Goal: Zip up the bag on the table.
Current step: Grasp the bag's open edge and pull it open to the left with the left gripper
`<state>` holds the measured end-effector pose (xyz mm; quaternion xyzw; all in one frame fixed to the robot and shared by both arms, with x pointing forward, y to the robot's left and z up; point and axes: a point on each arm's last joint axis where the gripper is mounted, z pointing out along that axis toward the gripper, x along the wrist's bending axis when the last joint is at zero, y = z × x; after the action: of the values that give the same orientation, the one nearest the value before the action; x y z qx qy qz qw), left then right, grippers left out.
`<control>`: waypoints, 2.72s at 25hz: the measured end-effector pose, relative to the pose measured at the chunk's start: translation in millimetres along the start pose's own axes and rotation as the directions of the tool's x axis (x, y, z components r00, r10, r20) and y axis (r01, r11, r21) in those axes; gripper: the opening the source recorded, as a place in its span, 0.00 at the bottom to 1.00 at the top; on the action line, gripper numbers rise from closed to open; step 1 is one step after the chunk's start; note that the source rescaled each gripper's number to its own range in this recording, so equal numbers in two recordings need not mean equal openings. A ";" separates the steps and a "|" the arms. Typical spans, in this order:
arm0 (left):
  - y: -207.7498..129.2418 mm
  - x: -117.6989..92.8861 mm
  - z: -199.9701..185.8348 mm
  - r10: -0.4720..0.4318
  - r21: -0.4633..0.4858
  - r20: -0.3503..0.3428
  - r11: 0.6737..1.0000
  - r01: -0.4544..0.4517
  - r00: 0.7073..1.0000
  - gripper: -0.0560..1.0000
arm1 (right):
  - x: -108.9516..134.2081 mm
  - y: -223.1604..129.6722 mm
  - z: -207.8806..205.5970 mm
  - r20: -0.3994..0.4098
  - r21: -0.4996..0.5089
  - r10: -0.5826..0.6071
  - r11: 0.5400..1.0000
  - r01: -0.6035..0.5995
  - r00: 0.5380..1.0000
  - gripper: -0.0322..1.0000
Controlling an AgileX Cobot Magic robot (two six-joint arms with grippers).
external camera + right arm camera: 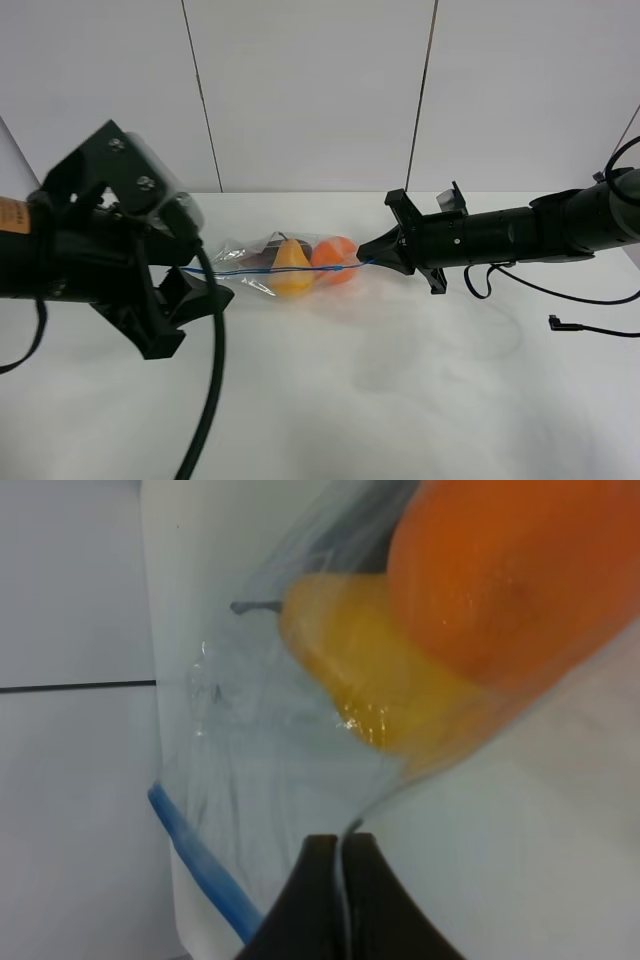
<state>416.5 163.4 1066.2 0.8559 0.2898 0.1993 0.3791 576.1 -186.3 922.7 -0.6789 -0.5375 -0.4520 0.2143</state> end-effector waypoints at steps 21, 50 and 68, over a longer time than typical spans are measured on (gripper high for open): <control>51.8 -40.1 155.5 0.247 0.061 0.148 0.964 -0.258 0.958 0.88 | 2.0 -2.0 0.0 -0.022 0.022 -0.006 1.000 0.007 1.000 0.03; 39.6 -1.6 192.9 0.373 0.156 0.075 0.912 -0.380 0.925 0.88 | 4.4 -5.6 -0.2 -0.049 0.060 -0.022 0.998 0.025 0.999 0.03; 39.7 -1.3 192.9 0.385 0.156 0.074 0.907 -0.392 0.920 0.06 | 4.4 -5.6 -0.2 -0.049 0.060 -0.022 0.998 0.025 0.999 0.03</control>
<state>537.4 38.0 974.2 0.9292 0.1213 0.2277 0.2646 570.8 -182.3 925.4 -0.6546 -0.5535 -0.4542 0.2426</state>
